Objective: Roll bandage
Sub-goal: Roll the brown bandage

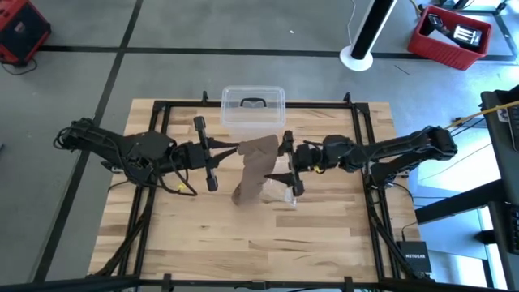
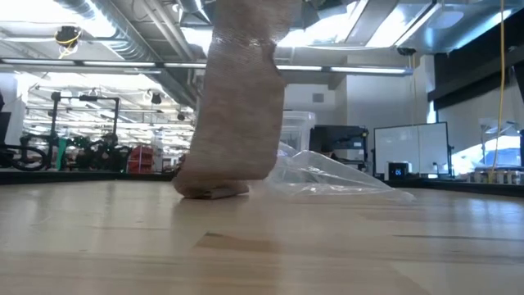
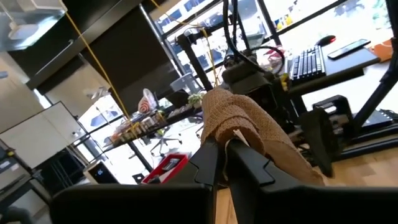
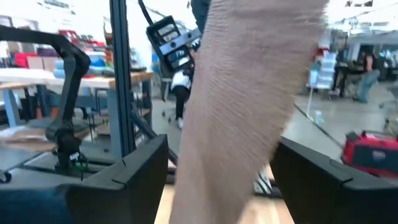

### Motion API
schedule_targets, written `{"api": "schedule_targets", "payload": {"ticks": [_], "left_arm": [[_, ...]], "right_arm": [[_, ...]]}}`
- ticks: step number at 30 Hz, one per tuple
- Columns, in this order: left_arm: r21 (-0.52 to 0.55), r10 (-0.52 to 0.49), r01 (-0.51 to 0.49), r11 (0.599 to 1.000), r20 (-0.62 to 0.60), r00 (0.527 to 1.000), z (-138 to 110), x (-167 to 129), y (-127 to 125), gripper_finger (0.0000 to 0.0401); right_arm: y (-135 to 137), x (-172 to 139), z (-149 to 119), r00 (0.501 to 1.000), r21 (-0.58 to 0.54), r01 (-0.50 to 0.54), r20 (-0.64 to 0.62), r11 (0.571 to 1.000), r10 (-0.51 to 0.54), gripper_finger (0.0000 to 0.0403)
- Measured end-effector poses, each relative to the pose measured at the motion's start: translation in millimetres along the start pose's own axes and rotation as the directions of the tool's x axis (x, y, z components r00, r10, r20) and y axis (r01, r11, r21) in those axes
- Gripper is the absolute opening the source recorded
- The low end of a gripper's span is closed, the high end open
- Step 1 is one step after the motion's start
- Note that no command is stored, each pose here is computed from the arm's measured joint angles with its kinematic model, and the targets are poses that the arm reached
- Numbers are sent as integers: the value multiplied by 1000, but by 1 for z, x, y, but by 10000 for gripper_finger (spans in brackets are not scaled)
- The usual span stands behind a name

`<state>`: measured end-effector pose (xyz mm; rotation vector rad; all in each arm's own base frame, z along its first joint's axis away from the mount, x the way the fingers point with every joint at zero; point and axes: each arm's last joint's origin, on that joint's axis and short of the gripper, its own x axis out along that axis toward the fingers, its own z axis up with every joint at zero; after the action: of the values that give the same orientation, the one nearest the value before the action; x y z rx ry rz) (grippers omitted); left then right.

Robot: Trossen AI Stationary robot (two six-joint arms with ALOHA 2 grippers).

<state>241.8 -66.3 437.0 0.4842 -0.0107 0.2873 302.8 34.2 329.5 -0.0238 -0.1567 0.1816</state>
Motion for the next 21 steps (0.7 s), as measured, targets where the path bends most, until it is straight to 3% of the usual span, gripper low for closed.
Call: {"api": "schedule_targets", "payload": {"ticks": [4,8,15,19,21], "left_arm": [[-5,0,0,1000,1,1000,0,0,0,15],[-6,0,0,1000,0,1000,0,0,0,15],[-8,0,0,1000,1,1000,0,0,0,15],[-13,1,-1,1000,2,1000,0,0,0,15],[-18,5,-5,1000,8,1000,1,0,1,15]], "right_arm": [[0,11,-6,996,-12,-14,93,1000,15,267],[-1,23,-13,995,-16,-26,93,1000,28,233],[1,41,-9,986,-54,-124,107,991,129,108],[0,45,-10,987,-76,-112,103,991,119,20],[-1,47,-17,993,-69,-95,57,993,99,10]]}}
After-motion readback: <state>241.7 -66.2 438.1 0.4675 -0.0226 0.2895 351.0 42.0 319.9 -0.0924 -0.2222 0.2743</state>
